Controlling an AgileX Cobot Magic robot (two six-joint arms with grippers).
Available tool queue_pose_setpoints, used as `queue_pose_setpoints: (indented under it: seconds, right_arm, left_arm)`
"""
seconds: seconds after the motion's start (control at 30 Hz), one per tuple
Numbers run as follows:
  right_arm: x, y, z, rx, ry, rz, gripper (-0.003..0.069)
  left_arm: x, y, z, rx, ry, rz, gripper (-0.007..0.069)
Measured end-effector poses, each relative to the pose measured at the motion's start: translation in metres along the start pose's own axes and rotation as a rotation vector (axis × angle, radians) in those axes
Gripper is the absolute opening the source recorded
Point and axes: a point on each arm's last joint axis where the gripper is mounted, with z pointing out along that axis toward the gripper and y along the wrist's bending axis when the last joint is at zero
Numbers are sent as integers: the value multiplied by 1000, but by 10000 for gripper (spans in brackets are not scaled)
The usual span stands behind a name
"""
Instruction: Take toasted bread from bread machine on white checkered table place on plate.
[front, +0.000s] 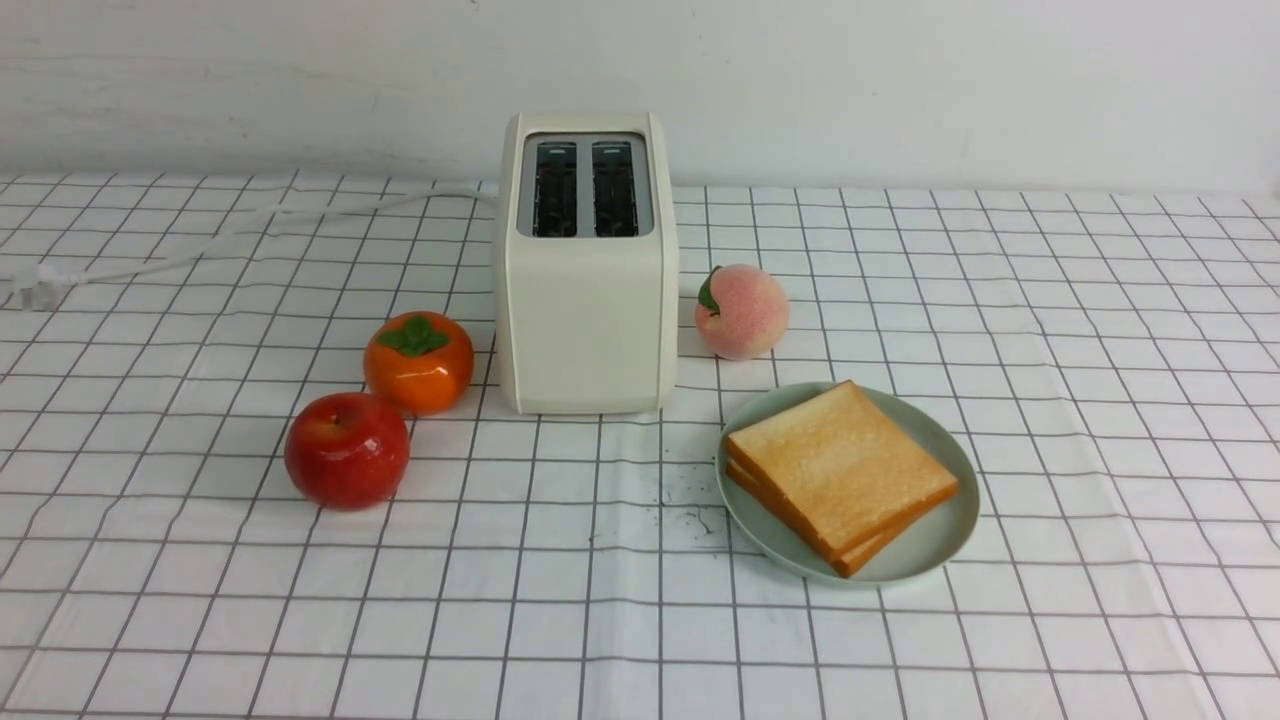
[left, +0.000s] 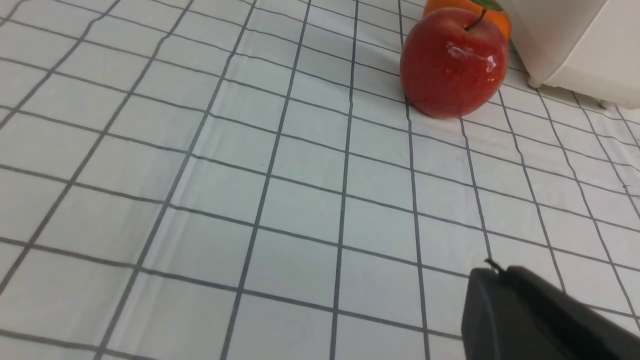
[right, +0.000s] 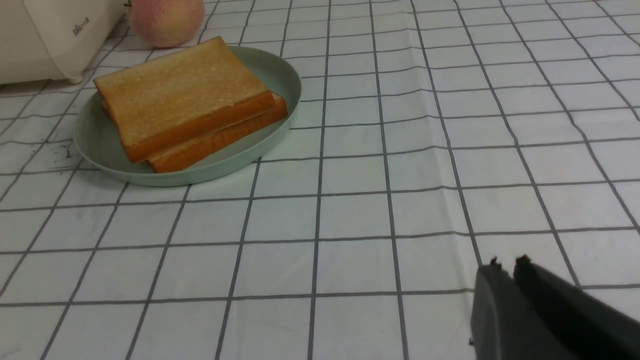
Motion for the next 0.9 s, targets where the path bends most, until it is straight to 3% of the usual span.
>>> queue_pose_setpoints:
  seconds: [0.9]
  right_arm:
    - [0,0,0,0,0,0,74]
  left_arm:
    - [0,0,0,0,0,0,-10]
